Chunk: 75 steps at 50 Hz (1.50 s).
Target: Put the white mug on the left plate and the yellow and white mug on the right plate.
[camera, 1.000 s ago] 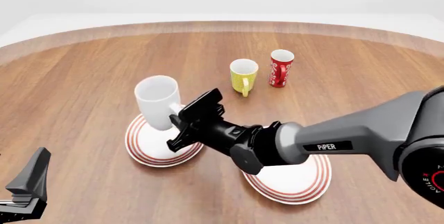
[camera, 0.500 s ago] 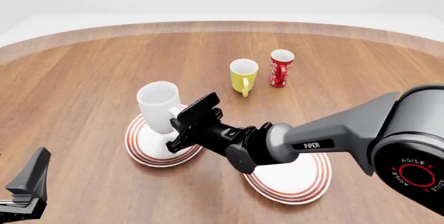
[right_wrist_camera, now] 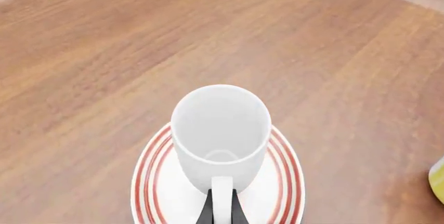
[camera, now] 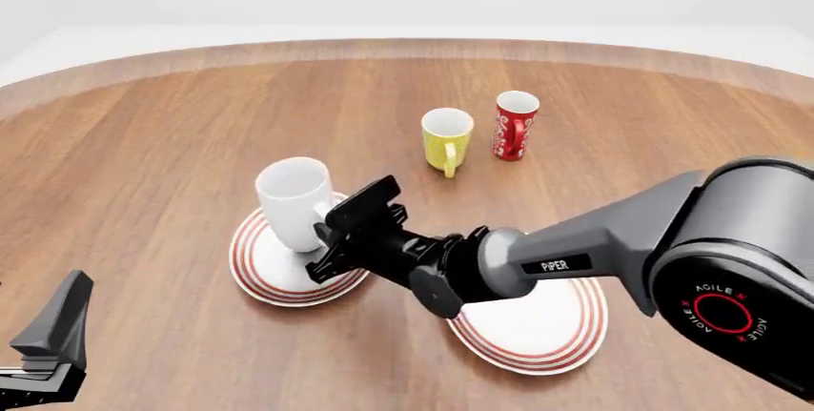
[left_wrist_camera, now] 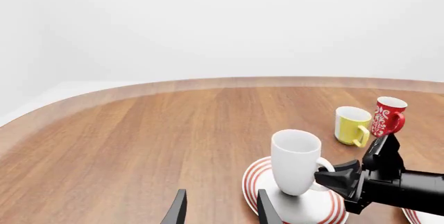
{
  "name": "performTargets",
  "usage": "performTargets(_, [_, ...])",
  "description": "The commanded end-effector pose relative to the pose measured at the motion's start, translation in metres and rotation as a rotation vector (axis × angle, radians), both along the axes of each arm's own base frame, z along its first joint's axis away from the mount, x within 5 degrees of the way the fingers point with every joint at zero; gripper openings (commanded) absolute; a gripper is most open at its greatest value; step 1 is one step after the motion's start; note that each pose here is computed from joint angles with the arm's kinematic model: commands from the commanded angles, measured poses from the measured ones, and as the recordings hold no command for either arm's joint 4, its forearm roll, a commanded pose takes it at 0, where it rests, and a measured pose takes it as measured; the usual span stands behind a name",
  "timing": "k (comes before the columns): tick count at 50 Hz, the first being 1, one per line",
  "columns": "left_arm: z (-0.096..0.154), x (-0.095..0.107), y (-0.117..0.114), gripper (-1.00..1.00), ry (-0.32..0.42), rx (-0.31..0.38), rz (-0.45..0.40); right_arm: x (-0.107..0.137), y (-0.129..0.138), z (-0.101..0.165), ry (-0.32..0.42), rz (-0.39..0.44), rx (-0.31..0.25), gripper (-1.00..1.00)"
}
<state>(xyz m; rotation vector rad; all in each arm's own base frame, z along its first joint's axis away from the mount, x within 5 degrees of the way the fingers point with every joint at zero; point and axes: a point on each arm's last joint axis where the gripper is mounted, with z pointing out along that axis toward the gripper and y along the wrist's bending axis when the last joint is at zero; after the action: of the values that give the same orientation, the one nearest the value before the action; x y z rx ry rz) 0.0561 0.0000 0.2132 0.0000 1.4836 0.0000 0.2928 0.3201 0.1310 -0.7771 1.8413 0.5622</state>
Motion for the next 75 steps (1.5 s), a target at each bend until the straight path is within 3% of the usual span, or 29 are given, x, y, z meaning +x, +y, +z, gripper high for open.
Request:
performTargets(1, [0.0, 0.0, 0.0, 1.0, 0.0, 0.0, 0.0, 0.002, 0.001, -0.002, 0.005, -0.005, 0.003, -1.0])
performTargets(20, [0.0, 0.0, 0.0, 1.0, 0.0, 0.0, 0.0, 0.003, 0.0, -0.008, 0.022, -0.01, -0.006, -1.0])
performTargets(21, [0.0, 0.0, 0.0, 1.0, 0.0, 0.0, 0.0, 0.003, 0.0, -0.008, 0.022, -0.01, -0.006, 1.0])
performTargets(52, [0.0, 0.0, 0.0, 1.0, 0.0, 0.0, 0.0, 0.005, -0.009, 0.008, -0.001, -0.022, 0.002, 1.0])
performTargets(65, [0.0, 0.0, 0.0, 1.0, 0.0, 0.0, 0.0, -0.001, -0.018, 0.029, -0.027, -0.027, 0.029, 1.0])
performTargets(75, [0.0, 0.0, 0.0, 1.0, 0.0, 0.0, 0.0, -0.016, -0.029, 0.06, -0.062, -0.021, 0.076, 1.0])
